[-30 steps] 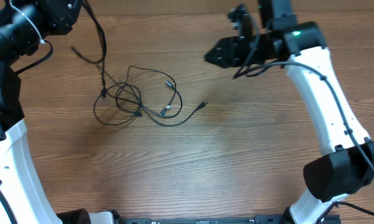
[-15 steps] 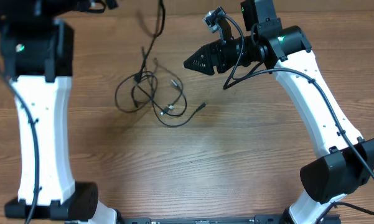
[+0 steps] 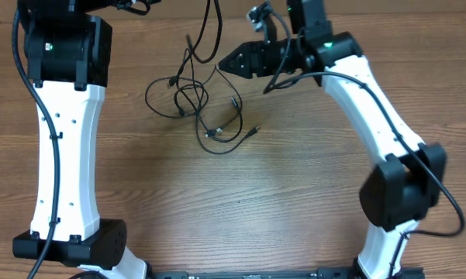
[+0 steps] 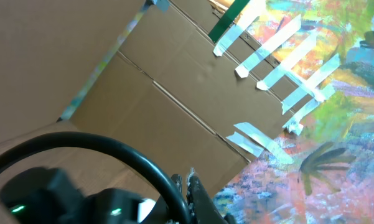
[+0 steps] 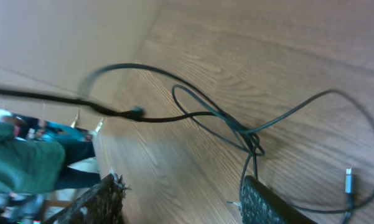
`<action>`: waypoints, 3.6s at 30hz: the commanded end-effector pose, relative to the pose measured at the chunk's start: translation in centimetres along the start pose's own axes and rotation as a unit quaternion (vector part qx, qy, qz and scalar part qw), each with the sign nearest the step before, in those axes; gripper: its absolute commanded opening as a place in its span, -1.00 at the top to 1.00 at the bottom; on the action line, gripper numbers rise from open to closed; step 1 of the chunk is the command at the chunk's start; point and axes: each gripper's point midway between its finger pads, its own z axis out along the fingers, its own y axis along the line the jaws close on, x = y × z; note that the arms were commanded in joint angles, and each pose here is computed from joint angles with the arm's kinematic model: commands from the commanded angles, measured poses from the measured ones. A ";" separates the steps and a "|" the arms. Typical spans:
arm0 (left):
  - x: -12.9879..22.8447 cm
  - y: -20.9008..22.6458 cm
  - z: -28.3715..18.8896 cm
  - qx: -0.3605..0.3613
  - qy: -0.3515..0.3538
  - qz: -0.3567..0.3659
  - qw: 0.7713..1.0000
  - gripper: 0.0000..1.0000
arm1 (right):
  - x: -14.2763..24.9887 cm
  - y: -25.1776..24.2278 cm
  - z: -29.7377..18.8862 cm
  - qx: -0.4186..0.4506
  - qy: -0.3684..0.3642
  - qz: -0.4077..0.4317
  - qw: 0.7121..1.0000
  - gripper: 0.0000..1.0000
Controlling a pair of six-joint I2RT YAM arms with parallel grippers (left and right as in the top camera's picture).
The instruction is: Untangle cables
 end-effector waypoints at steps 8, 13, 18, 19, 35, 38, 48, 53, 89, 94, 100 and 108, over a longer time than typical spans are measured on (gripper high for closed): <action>0.1 -1.2 -0.1 0.008 0.006 0.005 1.000 0.92 | -0.4 1.1 6.9 0.009 -0.020 -0.063 0.998 -0.35; 0.2 -1.2 -0.1 0.010 0.008 0.003 1.000 0.92 | -1.7 -0.2 9.6 0.090 -0.066 -0.095 0.989 -0.28; 0.2 -1.2 -0.1 0.010 0.009 -0.003 1.000 0.92 | -4.0 -2.5 11.0 0.160 -0.133 -0.118 0.971 -0.29; 0.2 -1.2 -0.1 0.010 0.009 -0.006 1.000 0.92 | -4.3 -2.7 11.3 0.161 -0.140 -0.121 0.969 -0.29; -4.3 2.1 -6.6 -0.075 -0.077 0.008 0.994 0.92 | 5.6 -14.6 7.4 0.289 0.025 0.131 0.948 0.92; -5.7 2.9 -9.4 -0.102 -0.106 0.004 0.989 0.92 | 7.9 -17.0 4.3 0.327 0.063 0.179 0.926 0.92; -7.5 1.3 -13.7 -0.111 -0.130 0.028 0.985 0.92 | 12.1 -23.1 -5.6 0.445 0.108 0.282 0.843 0.92; -7.3 1.7 -16.1 -0.134 -0.122 0.043 0.983 0.92 | 12.7 -25.3 -9.3 0.455 0.108 0.304 0.830 0.92; 1.6 15.2 -36.9 -0.667 -0.194 -0.091 0.713 0.92 | 14.5 -29.3 -19.4 0.363 0.058 0.418 0.831 0.92; -0.2 7.1 -40.6 -0.768 -0.267 -0.003 0.582 0.91 | 14.5 -28.9 -18.8 0.361 0.066 0.415 0.833 0.92; -1.9 -1.1 -42.6 -0.808 -0.323 0.092 0.484 0.91 | 14.0 -29.2 -18.6 0.363 0.059 0.406 0.837 0.92; -2.1 -3.1 -44.5 -0.843 -0.314 0.119 0.421 0.92 | 14.2 -29.6 -18.8 0.374 0.060 0.403 0.833 0.92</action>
